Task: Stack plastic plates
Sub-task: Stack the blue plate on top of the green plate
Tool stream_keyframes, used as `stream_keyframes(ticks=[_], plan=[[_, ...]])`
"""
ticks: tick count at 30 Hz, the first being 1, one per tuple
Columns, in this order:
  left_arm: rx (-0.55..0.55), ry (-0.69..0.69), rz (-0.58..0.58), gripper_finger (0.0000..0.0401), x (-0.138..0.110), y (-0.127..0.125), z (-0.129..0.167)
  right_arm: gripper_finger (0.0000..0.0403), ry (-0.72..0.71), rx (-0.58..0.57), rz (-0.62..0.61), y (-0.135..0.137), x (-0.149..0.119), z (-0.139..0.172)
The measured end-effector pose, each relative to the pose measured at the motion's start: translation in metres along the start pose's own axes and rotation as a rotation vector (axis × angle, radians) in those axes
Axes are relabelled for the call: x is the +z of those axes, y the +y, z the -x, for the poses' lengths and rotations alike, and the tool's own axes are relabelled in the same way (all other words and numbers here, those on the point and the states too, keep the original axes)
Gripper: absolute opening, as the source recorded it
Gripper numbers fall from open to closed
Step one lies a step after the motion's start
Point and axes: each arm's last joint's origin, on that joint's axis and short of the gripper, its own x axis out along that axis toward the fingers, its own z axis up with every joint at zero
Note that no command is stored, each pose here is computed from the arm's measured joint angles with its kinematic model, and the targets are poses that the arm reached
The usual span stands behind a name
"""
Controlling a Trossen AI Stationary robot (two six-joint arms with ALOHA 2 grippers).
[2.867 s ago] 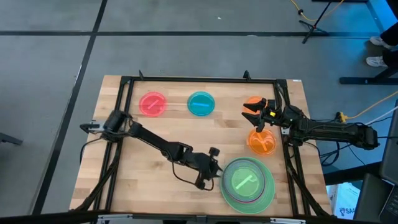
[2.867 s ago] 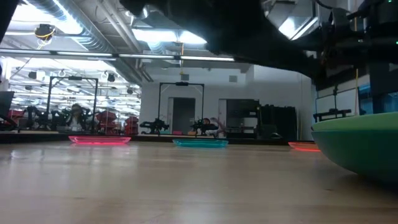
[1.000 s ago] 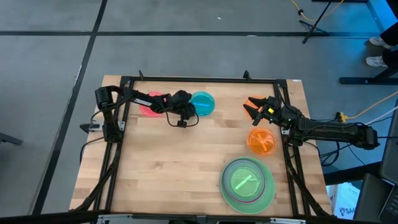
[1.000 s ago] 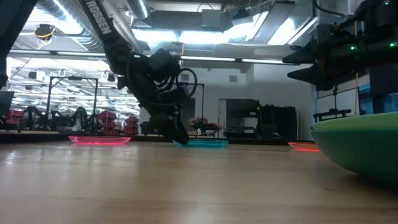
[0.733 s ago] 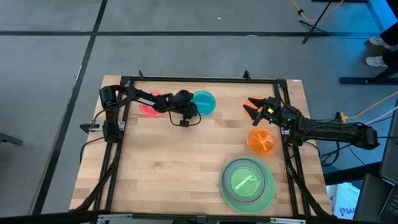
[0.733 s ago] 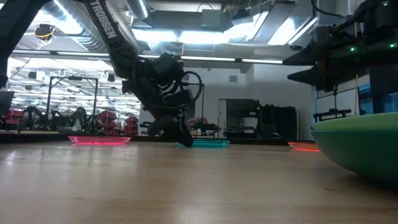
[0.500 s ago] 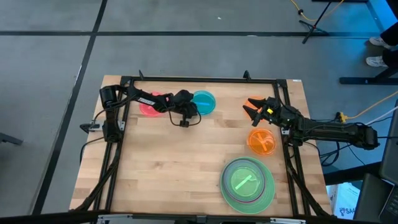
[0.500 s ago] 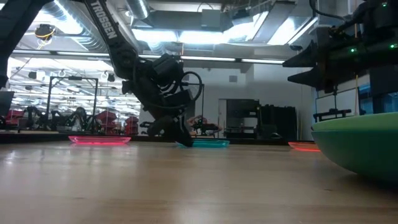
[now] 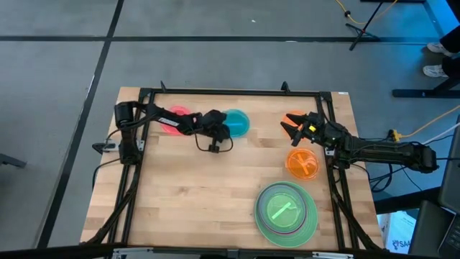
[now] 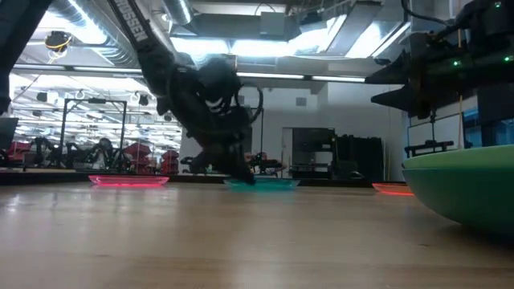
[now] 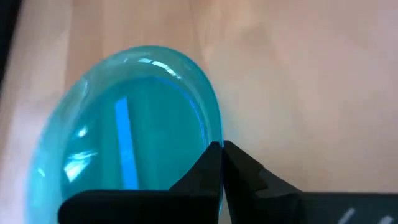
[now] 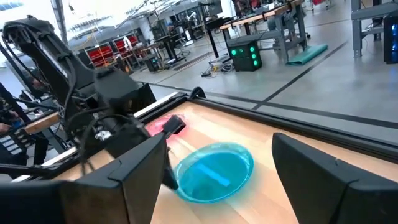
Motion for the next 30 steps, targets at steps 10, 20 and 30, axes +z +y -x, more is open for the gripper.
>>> stream_keyframes(ticks=[10, 20, 30], plan=[[-0.038, -0.25, -0.116, 0.0002, 0.055, -0.026, 0.032, 0.0282, -0.045, 0.194, -0.008, 0.008, 0.008, 0.001], [-0.236, -0.536, -0.238, 0.0002, 0.096, -0.082, 0.039, 0.0282, -0.04, 0.224, -0.007, 0.009, 0.009, 0.001], [-0.342, -0.672, -0.292, 0.0002, 0.15, -0.122, 0.044, 0.0282, -0.038, 0.223, -0.016, 0.009, 0.009, 0.001]])
